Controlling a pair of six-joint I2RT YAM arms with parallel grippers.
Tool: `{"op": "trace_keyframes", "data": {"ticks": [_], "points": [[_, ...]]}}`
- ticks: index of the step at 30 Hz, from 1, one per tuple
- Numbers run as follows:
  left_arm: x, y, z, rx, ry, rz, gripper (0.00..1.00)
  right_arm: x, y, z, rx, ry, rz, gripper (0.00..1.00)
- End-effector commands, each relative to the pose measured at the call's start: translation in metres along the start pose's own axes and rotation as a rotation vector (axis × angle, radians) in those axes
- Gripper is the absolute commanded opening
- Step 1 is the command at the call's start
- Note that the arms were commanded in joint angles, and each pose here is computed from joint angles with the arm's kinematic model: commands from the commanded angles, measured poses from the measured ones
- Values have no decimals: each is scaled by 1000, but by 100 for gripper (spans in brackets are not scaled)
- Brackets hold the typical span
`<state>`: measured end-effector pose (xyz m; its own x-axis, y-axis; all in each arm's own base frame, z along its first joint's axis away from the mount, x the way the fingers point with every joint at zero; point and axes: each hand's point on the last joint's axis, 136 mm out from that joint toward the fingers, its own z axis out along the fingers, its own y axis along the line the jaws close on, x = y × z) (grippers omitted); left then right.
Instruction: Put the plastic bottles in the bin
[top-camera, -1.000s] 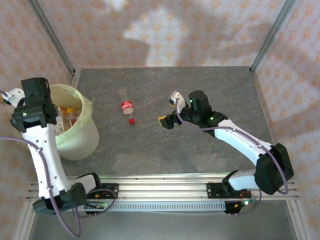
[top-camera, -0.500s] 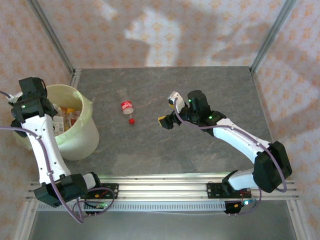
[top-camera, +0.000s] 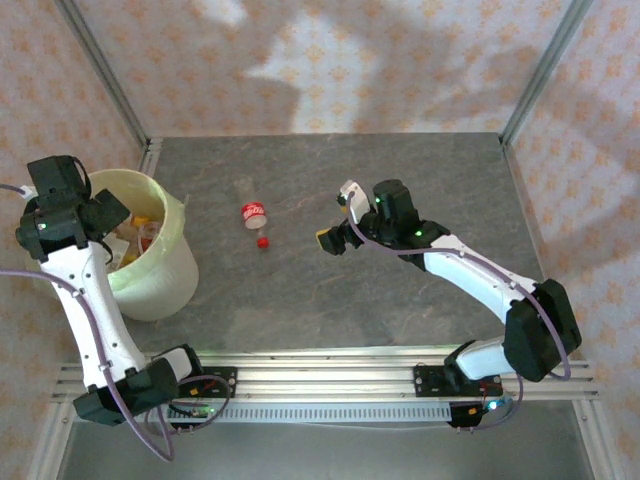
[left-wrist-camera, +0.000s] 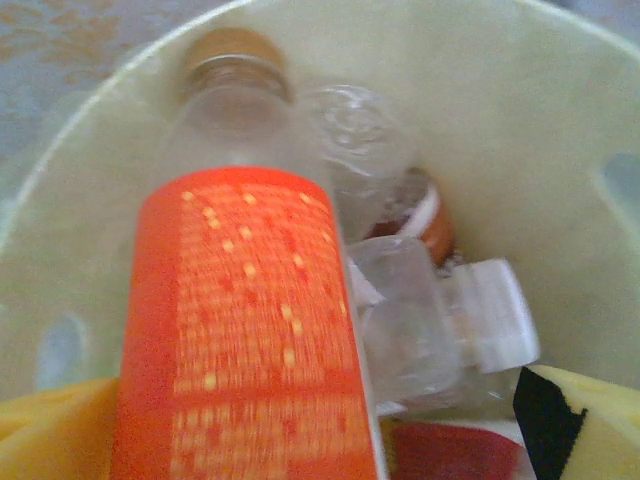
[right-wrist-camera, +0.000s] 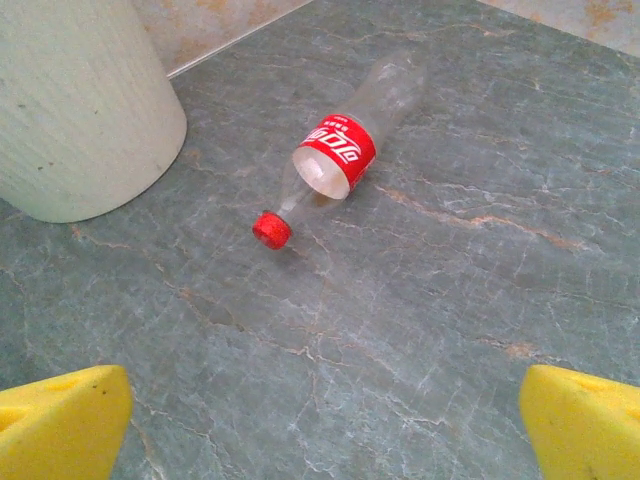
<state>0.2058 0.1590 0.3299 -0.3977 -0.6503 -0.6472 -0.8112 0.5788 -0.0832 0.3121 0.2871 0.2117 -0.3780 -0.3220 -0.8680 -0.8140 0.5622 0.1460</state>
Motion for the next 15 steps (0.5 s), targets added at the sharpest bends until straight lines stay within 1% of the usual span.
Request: {"op": "trace_keyframes", "data": {"ticks": [1, 6, 12, 14, 15], "points": [[-8, -21, -23, 154, -34, -41, 100, -18, -4, -2, 35, -53, -10, 99], [-10, -37, -37, 262, -39, -61, 100, -15, -5, -1, 39, -48, -6, 99], [-15, -75, -61, 519, -55, -99, 100, -12, -6, -1, 43, -42, -4, 99], [-18, -80, -62, 546, -61, -110, 100, -12, -6, -1, 45, -42, -4, 99], [-19, -78, -59, 527, -66, -118, 100, -11, -6, -1, 45, -39, -3, 99]]}}
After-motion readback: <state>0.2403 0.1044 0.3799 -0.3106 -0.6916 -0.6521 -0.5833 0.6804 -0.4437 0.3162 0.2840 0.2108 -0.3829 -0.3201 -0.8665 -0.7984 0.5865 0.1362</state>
